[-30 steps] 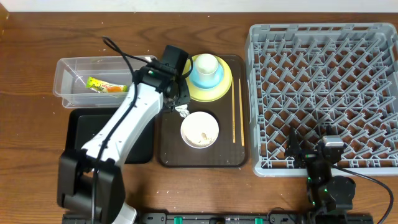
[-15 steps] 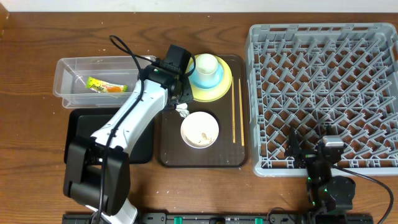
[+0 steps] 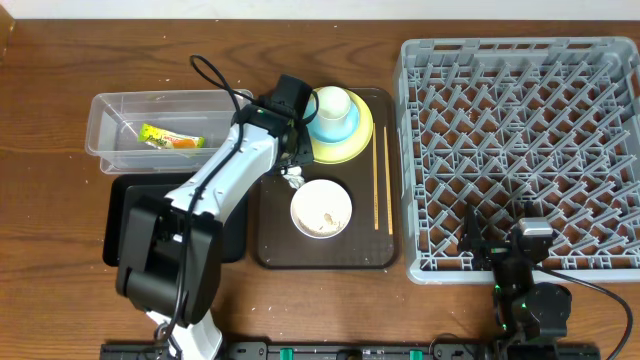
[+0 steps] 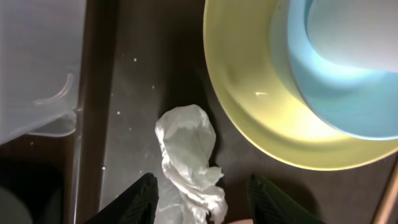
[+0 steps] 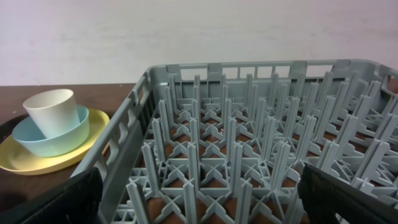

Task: Sort waste into correct bins and load items into the dishwasher rack
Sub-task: 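Move left gripper back to the crumpled white tissue and grasp it, then carry tissue to the clear plastic bin and release it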

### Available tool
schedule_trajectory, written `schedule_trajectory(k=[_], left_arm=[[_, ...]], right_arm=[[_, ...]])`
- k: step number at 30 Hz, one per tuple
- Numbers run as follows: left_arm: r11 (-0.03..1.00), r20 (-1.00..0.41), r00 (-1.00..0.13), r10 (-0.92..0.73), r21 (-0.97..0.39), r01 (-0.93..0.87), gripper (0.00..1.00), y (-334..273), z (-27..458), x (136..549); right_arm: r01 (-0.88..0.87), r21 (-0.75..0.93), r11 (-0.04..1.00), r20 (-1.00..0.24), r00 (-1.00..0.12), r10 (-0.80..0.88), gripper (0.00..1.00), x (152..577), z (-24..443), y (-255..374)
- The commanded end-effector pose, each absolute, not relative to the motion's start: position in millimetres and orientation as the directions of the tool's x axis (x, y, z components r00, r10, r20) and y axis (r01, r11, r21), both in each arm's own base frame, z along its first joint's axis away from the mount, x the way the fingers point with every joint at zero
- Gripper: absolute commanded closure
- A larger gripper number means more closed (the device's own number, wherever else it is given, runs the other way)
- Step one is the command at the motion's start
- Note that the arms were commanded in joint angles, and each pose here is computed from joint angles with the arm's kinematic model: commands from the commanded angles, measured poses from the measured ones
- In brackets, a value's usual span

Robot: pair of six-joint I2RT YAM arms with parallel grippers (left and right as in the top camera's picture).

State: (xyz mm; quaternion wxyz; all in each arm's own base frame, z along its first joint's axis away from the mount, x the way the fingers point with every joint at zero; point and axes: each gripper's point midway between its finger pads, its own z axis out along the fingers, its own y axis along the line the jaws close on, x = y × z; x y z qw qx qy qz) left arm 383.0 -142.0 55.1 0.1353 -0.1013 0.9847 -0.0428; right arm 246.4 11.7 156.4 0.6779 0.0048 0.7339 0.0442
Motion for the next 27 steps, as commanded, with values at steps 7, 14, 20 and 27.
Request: schedule_trajectory(k=[7,14,20,27], left_arm=[[0.982,-0.207,-0.960,-0.187,-0.050,-0.180,0.50,-138,21,381],[0.983,-0.183,-0.966,-0.185,-0.036,-0.181,0.56,-138,10,378],[0.983,-0.180,-0.966,-0.184,-0.034,-0.181,0.64,-137,10,377],[0.983,-0.179,-0.966,-0.185,-0.033,-0.182,0.92,-137,10,377]], right_arm=[[-0.040,0.084,0.996,-0.993,-0.085,0.080,0.01,246,155,9],[-0.041,0.084,0.996,-0.993,-0.085,0.080,0.01,246,155,9],[-0.041,0.084,0.996,-0.993,-0.085,0.080,0.01,246,155,9],[-0.041,0.084,0.996,-0.993,-0.085,0.080,0.01,246,155,9]])
